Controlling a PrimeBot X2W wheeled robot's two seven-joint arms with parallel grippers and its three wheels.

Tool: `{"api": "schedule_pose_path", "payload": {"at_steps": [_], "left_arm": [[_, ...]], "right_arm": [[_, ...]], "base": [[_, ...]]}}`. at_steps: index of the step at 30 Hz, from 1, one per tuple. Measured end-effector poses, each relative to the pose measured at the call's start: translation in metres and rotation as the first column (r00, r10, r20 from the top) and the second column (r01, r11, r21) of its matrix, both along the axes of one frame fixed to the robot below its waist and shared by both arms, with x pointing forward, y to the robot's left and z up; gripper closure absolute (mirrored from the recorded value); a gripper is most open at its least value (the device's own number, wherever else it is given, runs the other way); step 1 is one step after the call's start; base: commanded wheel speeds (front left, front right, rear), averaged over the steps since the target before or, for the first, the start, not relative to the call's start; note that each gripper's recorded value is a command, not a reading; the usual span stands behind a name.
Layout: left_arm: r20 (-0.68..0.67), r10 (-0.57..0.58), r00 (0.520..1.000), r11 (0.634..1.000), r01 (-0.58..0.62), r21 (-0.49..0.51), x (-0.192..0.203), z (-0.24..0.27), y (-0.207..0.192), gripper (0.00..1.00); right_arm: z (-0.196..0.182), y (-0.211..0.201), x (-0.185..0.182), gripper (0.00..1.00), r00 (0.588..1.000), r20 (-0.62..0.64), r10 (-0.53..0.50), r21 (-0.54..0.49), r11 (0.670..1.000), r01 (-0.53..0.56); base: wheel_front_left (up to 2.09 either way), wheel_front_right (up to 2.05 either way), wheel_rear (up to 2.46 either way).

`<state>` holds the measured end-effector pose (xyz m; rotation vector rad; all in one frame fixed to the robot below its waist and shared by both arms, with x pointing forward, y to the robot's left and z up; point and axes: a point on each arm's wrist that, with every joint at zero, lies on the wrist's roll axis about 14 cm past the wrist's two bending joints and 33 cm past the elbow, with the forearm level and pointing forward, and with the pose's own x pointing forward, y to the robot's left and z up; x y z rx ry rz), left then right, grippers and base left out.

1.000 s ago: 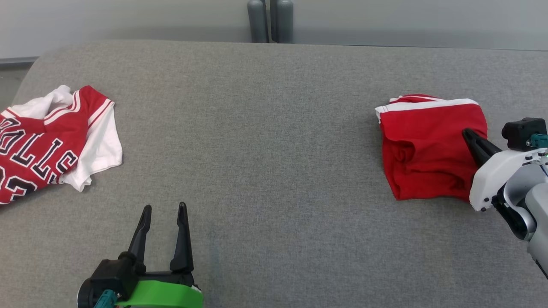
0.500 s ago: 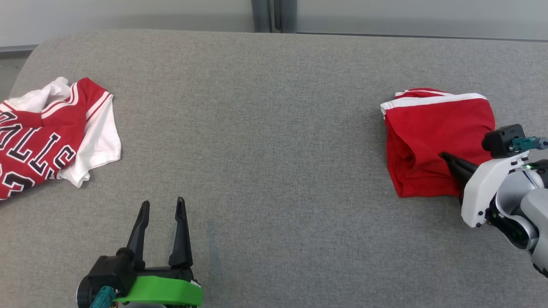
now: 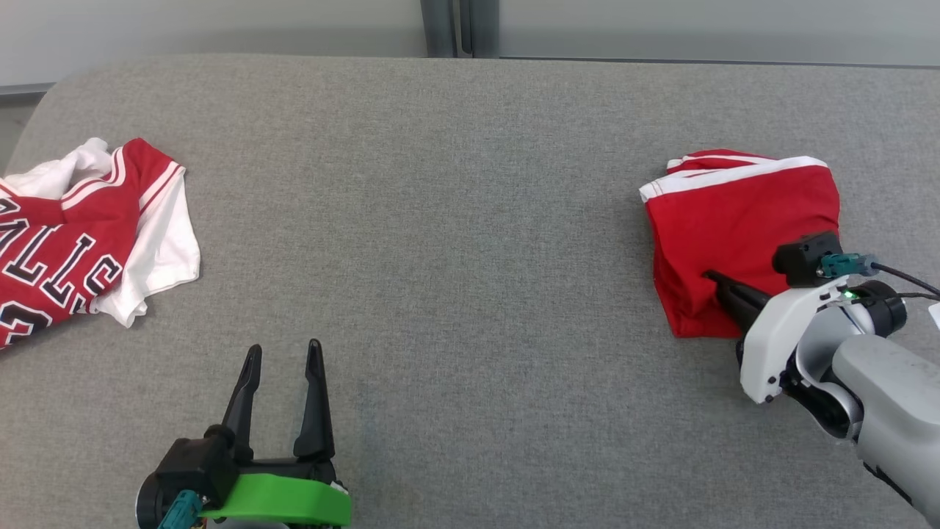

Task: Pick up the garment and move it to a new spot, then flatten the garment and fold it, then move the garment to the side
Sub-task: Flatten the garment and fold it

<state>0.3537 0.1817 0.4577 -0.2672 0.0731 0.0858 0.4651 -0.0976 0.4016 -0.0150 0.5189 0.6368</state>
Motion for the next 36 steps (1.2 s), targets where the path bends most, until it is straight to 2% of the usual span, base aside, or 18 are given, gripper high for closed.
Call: {"api": "schedule_pose_path", "payload": {"at_steps": [6, 15, 19, 22, 23, 24, 25, 26, 27, 31, 36], "left_arm": [[0.004, -0.005, 1.000, 1.000, 0.005, -0.003, -0.004, 0.002, -0.002, 0.00], [0.019, -0.003, 1.000, 1.000, 0.003, -0.014, -0.016, 0.007, -0.006, 0.00], [0.039, 0.004, 0.999, 1.000, -0.004, -0.010, -0.022, 0.013, -0.003, 0.00], [0.058, 0.016, 0.998, 1.000, -0.016, -0.004, -0.025, 0.019, 0.001, 0.00], [0.064, 0.015, 0.998, 1.000, -0.015, -0.002, -0.026, 0.021, 0.001, 0.00], [0.066, 0.013, 0.998, 1.000, -0.013, 0.001, -0.028, 0.021, 0.001, 0.00], [0.071, 0.008, 0.997, 1.000, -0.009, 0.006, -0.029, 0.023, 0.001, 0.00], [0.077, 0.006, 0.997, 1.000, -0.006, 0.008, -0.030, 0.024, 0.001, 0.00], [0.084, -0.001, 0.996, 1.000, 0.000, 0.013, -0.031, 0.026, 0.000, 0.00], [0.123, -0.007, 0.992, 1.000, 0.003, 0.027, -0.030, 0.037, 0.003, 0.00], [0.136, -0.012, 0.991, 0.999, 0.005, 0.045, -0.035, 0.040, 0.008, 0.00]], "right_arm": [[0.002, 0.020, -0.011, 1.00, 0.999, 0.035, 0.028, 0.046, 0.998, -0.030], [0.000, 0.035, -0.049, 1.00, 0.997, 0.035, 0.065, 0.081, 0.994, -0.068], [0.024, 0.027, -0.050, 1.00, 0.994, 0.108, 0.019, 0.121, 0.992, -0.032], [0.062, 0.011, -0.040, 1.00, 0.972, 0.232, -0.044, 0.158, 0.987, 0.007], [0.078, 0.000, -0.036, 0.95, 0.955, 0.287, -0.078, 0.167, 0.986, 0.031], [0.086, -0.009, -0.036, 0.84, 0.943, 0.319, -0.099, 0.167, 0.985, 0.047], [0.092, -0.021, -0.041, 0.61, 0.927, 0.352, -0.126, 0.163, 0.984, 0.072], [0.098, -0.031, -0.047, 0.22, 0.912, 0.381, -0.153, 0.165, 0.982, 0.096], [0.105, -0.044, -0.052, 0.00, 0.890, 0.416, -0.188, 0.167, 0.978, 0.129], [0.127, -0.086, -0.077, 0.00, 0.800, 0.515, -0.307, 0.179, 0.952, 0.249], [0.123, -0.116, -0.112, 0.00, 0.744, 0.546, -0.385, 0.156, 0.919, 0.361]], "base": [[0.00, 0.00, 0.00], [0.00, 0.00, 0.00], [0.00, 0.00, 0.00], [0.00, 0.00, 0.00], [0.00, 0.00, 0.00], [0.00, 0.00, 0.00], [0.00, 0.00, 0.00], [0.00, 0.00, 0.00], [0.00, 0.00, 0.00], [0.00, 0.00, 0.00], [0.00, 0.00, 0.00]]}}
